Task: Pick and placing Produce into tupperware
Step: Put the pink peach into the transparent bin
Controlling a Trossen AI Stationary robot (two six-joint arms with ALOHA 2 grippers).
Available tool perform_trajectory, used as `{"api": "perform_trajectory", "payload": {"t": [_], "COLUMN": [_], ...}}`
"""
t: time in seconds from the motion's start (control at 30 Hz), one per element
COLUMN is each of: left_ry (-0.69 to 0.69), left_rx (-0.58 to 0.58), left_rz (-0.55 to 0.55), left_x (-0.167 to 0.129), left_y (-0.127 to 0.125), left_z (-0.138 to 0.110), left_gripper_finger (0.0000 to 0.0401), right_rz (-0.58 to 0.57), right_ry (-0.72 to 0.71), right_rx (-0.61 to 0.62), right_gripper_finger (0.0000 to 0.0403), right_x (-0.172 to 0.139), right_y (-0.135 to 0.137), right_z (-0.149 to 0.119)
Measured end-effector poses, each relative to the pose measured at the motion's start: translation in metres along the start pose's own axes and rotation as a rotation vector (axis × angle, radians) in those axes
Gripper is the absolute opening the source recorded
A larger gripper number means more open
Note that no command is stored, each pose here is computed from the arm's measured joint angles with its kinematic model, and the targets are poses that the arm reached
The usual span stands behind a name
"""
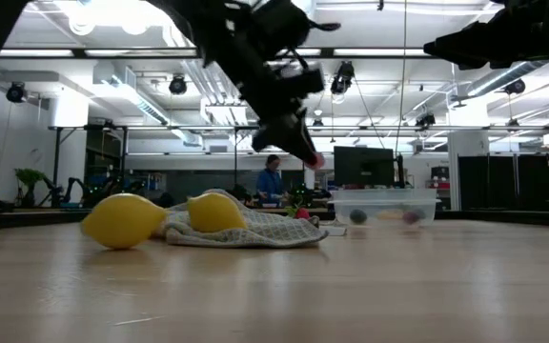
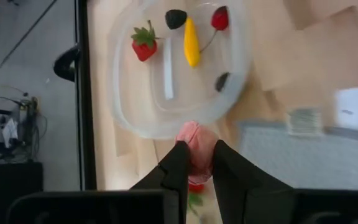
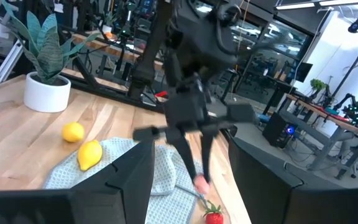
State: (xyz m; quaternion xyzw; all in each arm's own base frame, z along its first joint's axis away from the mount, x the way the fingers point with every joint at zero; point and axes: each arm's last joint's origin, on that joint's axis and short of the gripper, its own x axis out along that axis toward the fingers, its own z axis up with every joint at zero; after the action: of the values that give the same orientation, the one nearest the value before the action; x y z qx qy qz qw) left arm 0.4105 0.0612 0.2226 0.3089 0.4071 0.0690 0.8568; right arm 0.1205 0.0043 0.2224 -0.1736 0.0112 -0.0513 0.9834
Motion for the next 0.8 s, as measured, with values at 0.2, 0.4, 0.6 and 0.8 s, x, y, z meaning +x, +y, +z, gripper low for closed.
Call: {"api": "perform_trajectory", "payload": {"t": [0.2,0.4,0.6,0.8], "left_ry": [-0.011,-0.022,0.008,-0.004], "left_rx": [0.047,0.090,0.111,0.092], "left_rz": [0.016,0.039,0.027,0.018], "left_x": [0.031,0.060,0.078,0.081], "left_y": [0.009,0.019,0.021,0.027], "left_z": [0.015,0.029,0.029,0.025], "left_gripper_finger": [0.0033,0.0033,0.0033,0.0033], "right_rz": [0.000,0.001,0.001,-0.001], "right_ry": [0.000,0.003,0.005,0.004], "right_rx": [0.000,0.000,-0.001,-0.001], "right_gripper_finger": [0.0199,0.0199,0.0199,0.0199], "right_x": [0.000,0.000,0.000,0.000], "right_y": [0.000,0.000,0.000,0.000], "right_z": [0.000,0.000,-0.001,-0.001]}}
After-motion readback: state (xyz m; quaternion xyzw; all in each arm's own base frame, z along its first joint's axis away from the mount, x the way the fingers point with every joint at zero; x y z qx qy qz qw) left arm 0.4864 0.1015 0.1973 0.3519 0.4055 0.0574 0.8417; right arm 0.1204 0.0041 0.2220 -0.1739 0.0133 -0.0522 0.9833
